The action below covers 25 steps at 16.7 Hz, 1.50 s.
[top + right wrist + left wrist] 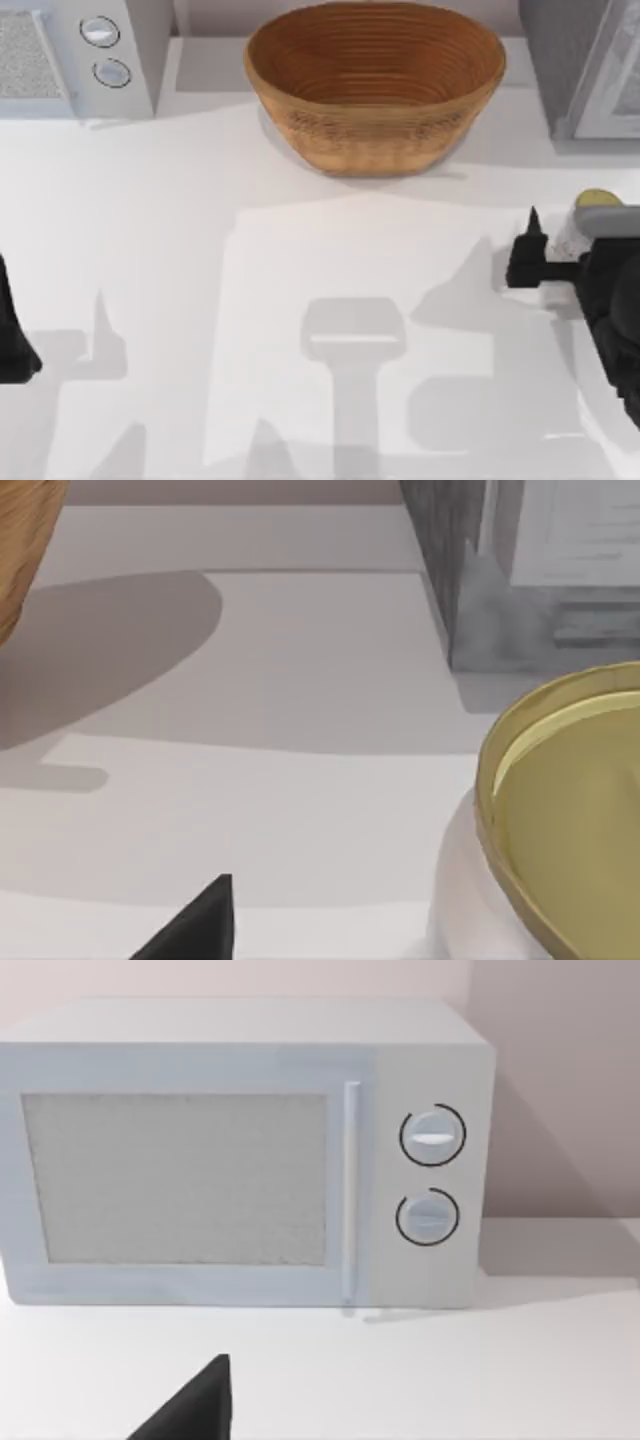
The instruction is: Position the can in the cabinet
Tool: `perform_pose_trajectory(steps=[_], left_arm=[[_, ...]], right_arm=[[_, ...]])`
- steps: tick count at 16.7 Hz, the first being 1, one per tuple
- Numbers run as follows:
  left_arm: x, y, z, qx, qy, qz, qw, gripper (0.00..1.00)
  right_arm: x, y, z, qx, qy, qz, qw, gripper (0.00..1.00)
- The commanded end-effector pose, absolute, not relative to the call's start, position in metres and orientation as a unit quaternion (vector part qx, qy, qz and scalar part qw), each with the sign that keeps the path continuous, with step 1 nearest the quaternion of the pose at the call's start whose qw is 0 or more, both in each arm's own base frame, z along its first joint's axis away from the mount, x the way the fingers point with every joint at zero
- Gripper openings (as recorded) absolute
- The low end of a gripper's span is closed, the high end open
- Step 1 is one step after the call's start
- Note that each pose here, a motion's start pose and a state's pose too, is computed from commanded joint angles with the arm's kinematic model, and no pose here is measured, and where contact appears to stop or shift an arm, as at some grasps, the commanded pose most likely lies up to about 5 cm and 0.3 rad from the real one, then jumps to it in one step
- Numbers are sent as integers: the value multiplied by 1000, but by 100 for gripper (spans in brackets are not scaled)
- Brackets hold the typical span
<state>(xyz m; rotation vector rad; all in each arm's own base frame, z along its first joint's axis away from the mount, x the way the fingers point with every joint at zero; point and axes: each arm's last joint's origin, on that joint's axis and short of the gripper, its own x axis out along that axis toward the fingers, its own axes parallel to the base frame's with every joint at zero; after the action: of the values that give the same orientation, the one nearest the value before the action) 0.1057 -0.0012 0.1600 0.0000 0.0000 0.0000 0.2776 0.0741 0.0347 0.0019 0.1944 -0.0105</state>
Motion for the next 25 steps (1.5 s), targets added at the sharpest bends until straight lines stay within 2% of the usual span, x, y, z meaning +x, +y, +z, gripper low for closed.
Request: perform_pose_trajectory(steps=[12,25], left_arm=[[106,-1,160,0,0,0,1000,100],[106,-1,160,0,0,0,1000,100]], right_arm=[[278,74,35,1,97,-5,995,2],[282,76,47,0,93,-5,996,0]])
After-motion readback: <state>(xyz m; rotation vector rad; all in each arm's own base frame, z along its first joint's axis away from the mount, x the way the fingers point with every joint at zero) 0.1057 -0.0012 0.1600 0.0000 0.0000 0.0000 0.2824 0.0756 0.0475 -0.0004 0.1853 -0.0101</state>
